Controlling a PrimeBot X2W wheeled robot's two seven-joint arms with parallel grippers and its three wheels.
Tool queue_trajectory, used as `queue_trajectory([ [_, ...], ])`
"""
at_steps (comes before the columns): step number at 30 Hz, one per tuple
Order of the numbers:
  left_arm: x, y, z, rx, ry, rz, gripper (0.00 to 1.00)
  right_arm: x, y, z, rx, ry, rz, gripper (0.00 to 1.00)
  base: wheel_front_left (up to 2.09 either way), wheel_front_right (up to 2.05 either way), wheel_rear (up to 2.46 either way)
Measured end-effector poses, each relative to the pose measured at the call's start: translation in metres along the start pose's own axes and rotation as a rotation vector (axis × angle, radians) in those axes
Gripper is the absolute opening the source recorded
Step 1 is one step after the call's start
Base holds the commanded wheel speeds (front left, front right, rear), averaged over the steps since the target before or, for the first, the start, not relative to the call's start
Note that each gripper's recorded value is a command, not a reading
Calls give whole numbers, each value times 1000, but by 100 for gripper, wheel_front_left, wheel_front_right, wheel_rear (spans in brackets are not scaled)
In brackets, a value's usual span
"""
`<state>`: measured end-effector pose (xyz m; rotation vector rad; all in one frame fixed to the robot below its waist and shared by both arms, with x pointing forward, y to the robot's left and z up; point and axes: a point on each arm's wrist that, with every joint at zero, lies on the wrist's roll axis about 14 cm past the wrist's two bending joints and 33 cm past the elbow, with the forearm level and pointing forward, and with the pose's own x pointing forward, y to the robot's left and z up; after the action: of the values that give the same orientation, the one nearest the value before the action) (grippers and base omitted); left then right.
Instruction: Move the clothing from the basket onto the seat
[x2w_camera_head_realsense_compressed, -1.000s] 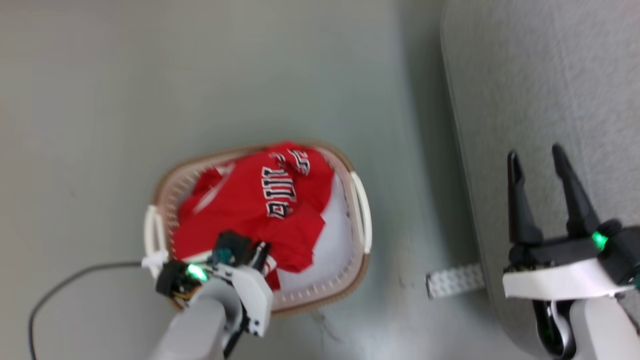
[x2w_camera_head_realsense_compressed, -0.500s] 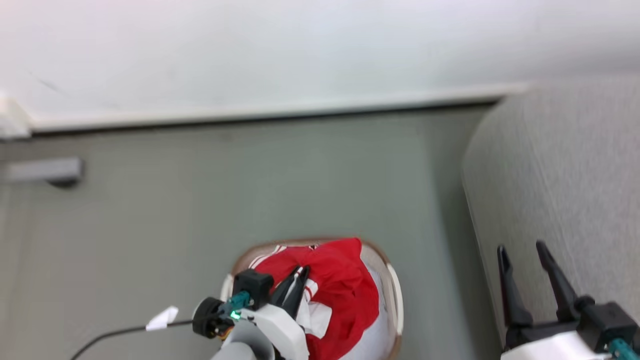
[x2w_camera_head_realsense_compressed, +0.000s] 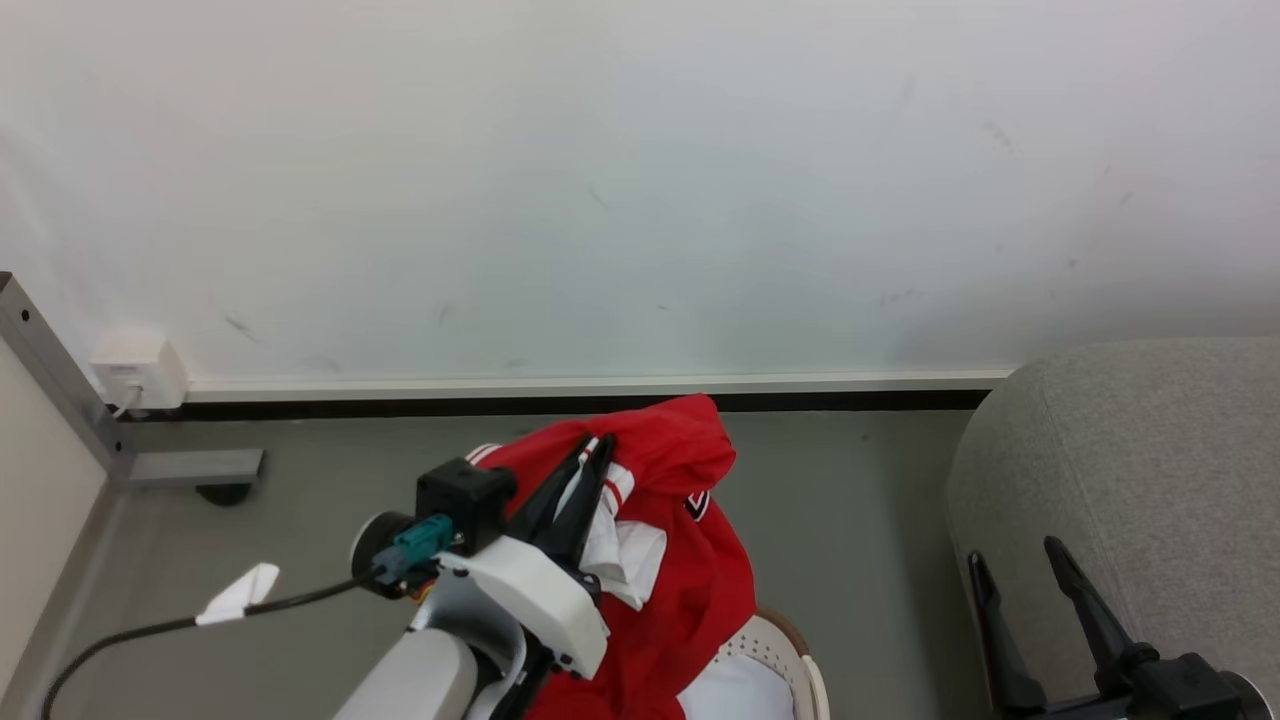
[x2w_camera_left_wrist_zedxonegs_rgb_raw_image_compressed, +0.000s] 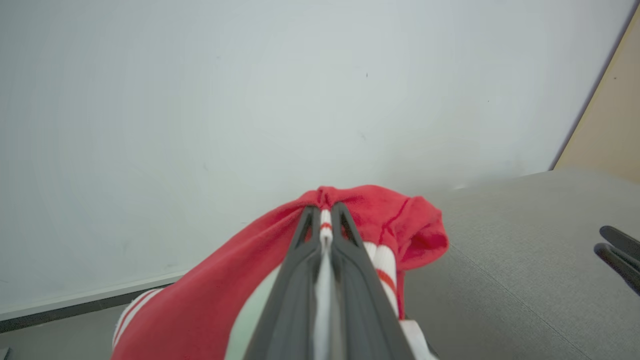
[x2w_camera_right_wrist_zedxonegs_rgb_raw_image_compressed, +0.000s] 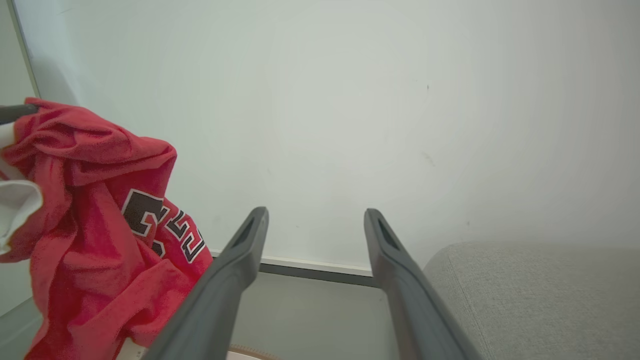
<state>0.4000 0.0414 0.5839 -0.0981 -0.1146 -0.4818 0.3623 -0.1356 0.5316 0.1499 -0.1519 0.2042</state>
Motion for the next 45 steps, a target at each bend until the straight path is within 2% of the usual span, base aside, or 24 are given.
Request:
queue_trajectory([
  [5, 0, -5, 34, 30, -64, -19, 0, -3, 16, 12, -36, -29, 81, 100, 0, 0, 0],
  [9, -2, -12, 47, 35, -85, -35, 0, -6, 42, 14, -48, -30, 191, 100, 0, 0, 0],
  [17, -6, -28, 52, 33, -88, -77, 0, -5, 115, 11, -30, -6, 479, 100, 0, 0, 0],
  [26, -10, -51, 50, 27, -74, -131, 0, 13, 159, -11, -79, 73, 628, 100, 0, 0, 0],
  [30, -12, -62, 47, 21, -67, -158, 0, 24, 169, -23, -101, 117, 637, 100, 0, 0, 0],
  [36, -13, -71, 45, 6, -60, -176, 0, 41, 168, -36, -139, 164, 599, 100, 0, 0, 0],
  [43, -13, -70, 42, -12, -53, -172, 0, 59, 160, -20, -179, 104, 557, 100, 0, 0, 0],
  [44, -12, -70, 42, -16, -51, -173, 0, 58, 160, -21, -177, 107, 558, 41, 0, 0, 0],
  [45, -12, -70, 41, -22, -49, -175, 0, 55, 162, -23, -175, 113, 566, 0, 0, 0, 0],
])
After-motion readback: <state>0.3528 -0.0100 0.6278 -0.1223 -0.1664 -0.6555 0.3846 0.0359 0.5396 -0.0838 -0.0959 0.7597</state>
